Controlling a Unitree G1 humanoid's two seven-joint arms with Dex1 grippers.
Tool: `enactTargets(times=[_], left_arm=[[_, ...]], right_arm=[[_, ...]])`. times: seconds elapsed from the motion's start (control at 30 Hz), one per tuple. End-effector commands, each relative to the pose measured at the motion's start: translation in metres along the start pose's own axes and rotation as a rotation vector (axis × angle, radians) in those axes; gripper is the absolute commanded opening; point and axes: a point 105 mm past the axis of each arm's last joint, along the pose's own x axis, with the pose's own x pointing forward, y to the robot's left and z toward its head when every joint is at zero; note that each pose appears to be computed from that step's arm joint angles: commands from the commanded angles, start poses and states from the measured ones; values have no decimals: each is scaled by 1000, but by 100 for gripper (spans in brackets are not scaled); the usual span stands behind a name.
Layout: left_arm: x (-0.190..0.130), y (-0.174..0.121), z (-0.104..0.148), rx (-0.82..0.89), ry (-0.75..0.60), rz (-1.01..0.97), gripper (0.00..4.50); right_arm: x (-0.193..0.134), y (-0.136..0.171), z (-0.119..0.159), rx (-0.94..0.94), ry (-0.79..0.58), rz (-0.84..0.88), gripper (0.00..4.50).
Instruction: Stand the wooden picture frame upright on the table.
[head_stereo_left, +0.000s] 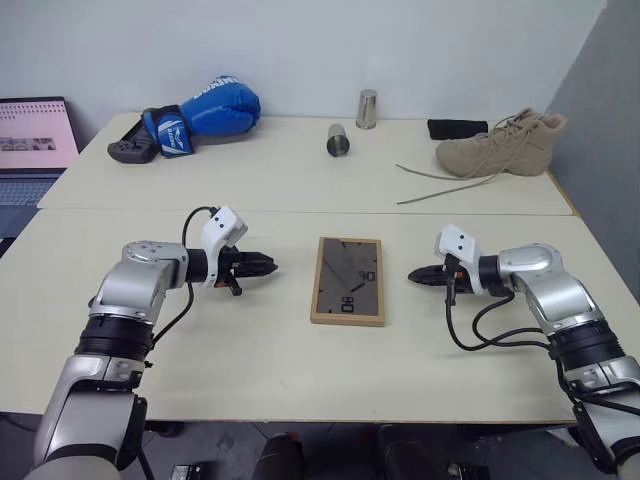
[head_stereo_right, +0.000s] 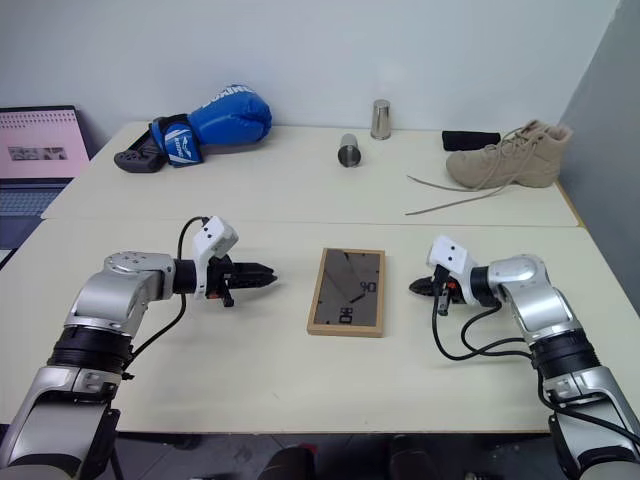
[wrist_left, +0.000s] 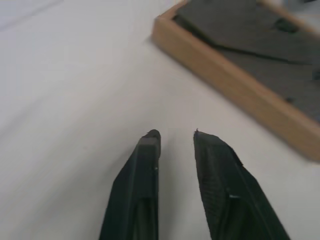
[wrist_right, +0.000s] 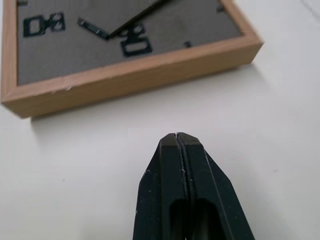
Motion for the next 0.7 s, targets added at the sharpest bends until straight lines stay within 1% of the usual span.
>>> enactTargets(times=[0.03,0.13,0.23,0.33,0.37,0.4,0.57,0.63,0.7], left_arm=[[-8,-18,5,-224,-25,-143,209],[-7,-26,4,-314,-19,-204,270],[-3,-26,0,-394,-23,-211,333],[1,-24,-2,-445,-32,-208,405],[2,-24,-2,-458,-36,-209,418],[3,-24,-3,-472,-38,-212,448],[10,-30,-9,-478,-5,-232,449],[14,-26,-15,-483,41,-185,449],[17,-24,-18,-570,80,-174,449]], right_arm=[[6,-4,9,-43,-33,-38,0],[10,-1,13,-44,-47,-34,0],[10,1,13,-50,-46,-30,0],[7,3,9,-62,-32,-24,0],[7,4,8,-59,-31,-24,0],[6,4,8,-57,-32,-24,0],[3,4,7,-54,-27,-29,0],[4,6,7,-55,-25,-26,0],[7,9,8,-58,-26,-22,0]])
